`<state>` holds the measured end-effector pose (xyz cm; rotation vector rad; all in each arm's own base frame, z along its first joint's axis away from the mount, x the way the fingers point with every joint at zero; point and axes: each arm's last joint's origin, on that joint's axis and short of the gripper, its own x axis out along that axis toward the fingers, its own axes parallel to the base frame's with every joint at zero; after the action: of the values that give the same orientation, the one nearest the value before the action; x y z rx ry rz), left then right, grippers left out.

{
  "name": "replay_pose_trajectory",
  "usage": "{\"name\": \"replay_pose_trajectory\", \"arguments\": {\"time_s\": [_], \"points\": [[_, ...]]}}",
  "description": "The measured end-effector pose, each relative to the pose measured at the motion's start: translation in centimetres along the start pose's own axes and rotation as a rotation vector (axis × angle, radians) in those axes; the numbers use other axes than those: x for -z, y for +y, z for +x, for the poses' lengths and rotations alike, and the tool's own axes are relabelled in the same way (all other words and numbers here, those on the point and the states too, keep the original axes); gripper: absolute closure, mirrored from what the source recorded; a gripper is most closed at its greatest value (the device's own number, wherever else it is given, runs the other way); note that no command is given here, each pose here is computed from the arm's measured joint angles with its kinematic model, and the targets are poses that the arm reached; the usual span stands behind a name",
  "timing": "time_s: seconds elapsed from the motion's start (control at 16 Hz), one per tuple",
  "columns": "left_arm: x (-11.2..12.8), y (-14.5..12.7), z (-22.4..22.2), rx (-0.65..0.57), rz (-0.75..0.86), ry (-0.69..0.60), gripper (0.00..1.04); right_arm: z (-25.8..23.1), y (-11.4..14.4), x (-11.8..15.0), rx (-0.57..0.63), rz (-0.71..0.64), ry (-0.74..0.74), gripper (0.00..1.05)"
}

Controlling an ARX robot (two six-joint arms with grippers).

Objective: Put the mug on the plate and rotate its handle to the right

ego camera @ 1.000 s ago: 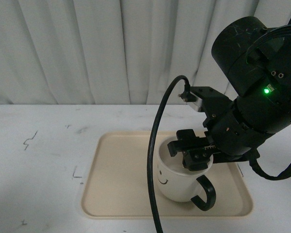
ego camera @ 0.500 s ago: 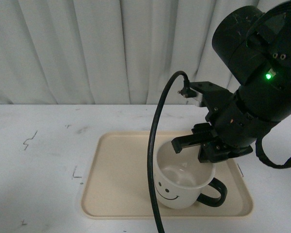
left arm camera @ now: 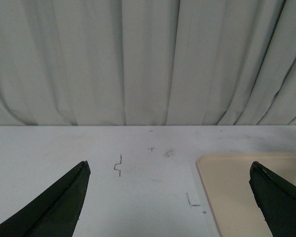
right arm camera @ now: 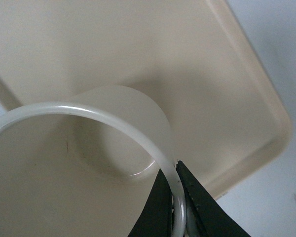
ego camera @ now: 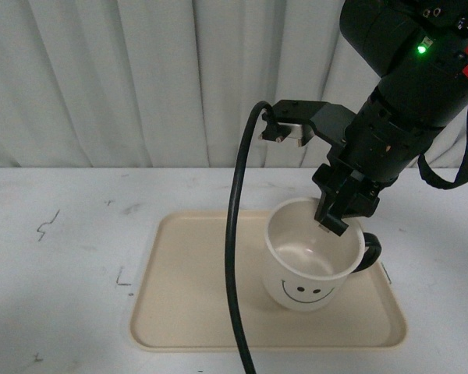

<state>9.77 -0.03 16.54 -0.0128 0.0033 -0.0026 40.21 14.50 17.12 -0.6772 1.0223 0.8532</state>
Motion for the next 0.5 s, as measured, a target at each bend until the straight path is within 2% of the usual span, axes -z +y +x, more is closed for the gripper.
{"name": "replay_pose_trajectory", "arguments": {"time_s": [0.19,0.5], "points": [[0.0,0.0,0.0,0.0,0.0,0.0,0.07,0.3,0.2,-1.5,-0.068,-0.114,0.002,1.02],[0.0,0.0,0.0,0.0,0.0,0.0,0.07,2.9,0.0,-1.7,-0.118,-0.109,0.05,1.02]]}}
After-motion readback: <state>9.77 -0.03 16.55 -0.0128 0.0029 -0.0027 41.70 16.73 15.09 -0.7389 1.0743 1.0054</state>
